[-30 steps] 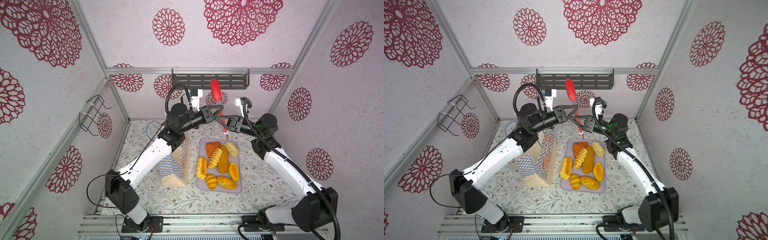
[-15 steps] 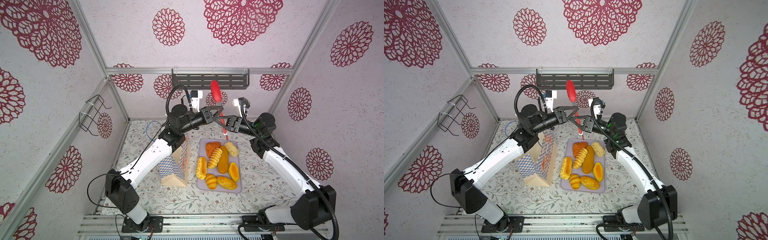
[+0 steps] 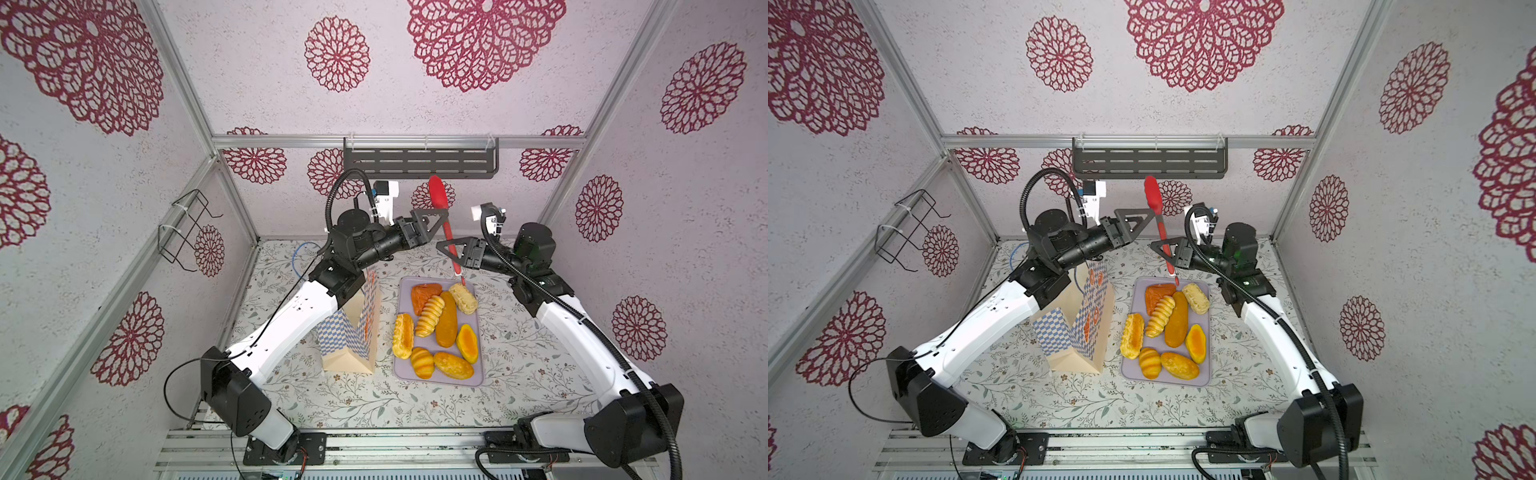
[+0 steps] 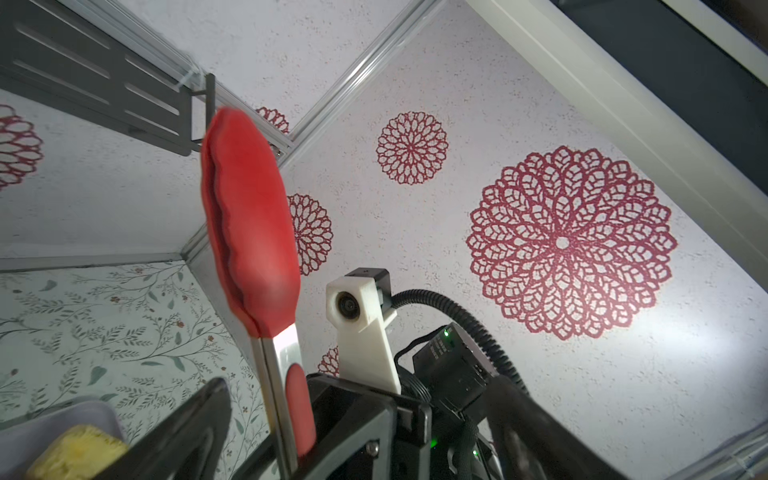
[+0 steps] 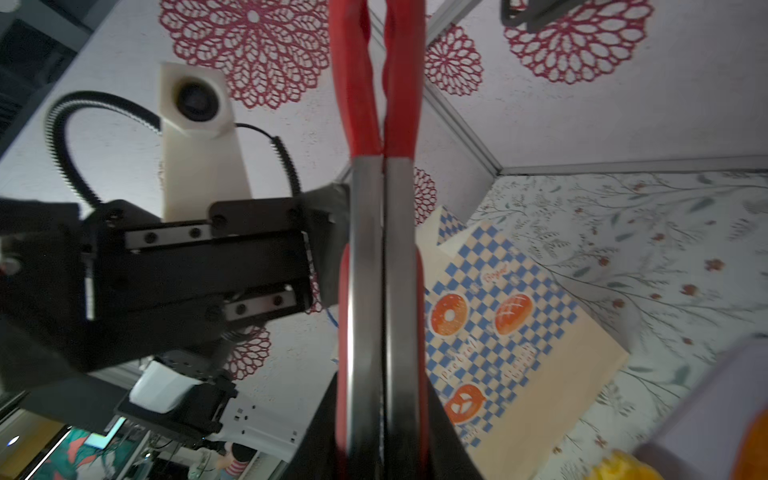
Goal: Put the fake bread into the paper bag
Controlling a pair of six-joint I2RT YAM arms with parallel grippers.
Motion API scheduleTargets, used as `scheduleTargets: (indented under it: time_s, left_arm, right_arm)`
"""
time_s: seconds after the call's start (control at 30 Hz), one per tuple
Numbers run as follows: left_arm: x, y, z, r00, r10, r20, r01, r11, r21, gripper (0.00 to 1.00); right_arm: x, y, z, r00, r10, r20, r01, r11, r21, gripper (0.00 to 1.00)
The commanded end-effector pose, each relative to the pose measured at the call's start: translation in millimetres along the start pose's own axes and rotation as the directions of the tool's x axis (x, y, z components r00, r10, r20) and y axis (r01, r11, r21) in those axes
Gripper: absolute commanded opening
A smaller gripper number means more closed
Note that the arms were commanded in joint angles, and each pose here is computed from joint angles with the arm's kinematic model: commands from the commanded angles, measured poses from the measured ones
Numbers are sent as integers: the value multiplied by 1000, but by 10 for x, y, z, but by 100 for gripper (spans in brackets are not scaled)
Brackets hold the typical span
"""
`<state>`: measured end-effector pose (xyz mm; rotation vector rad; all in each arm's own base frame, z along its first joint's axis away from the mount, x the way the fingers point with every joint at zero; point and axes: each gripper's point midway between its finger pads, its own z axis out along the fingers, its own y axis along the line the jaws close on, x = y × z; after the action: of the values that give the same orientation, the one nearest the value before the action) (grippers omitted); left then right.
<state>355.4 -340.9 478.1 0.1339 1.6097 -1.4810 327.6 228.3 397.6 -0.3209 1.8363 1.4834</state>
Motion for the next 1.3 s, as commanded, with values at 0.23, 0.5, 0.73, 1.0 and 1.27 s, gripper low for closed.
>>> scheduleTargets:
  time_s: [0.23, 0.5, 0.73, 1.0, 1.27]
  left_arm:
    - [-456, 97, -1168, 959, 284, 7, -238, 816, -526, 97]
    - [-667, 310, -2599, 900, 431, -64, -259, 412, -874, 97]
    - [-501, 726, -3067, 942, 315, -116, -209, 279, -937, 97]
    - [-353, 1000, -3218, 970, 234, -68, -141, 310, -940, 97]
    - [-164, 1091, -3286, 987, 155, -50, -103, 353, -930, 97]
  right_arm:
    - [543, -998, -771, 978, 46, -202, 97, 758, 644, 22]
    - [1064, -1242, -900, 935, 199, -294, 72, 706, 705, 33]
    - [1344, -1273, -909, 896, 290, -336, 36, 706, 707, 38]
    - [1485, -1274, -884, 878, 331, -346, 12, 707, 707, 46]
    - [1638, -1337, -841, 845, 375, -382, 6, 707, 707, 51]
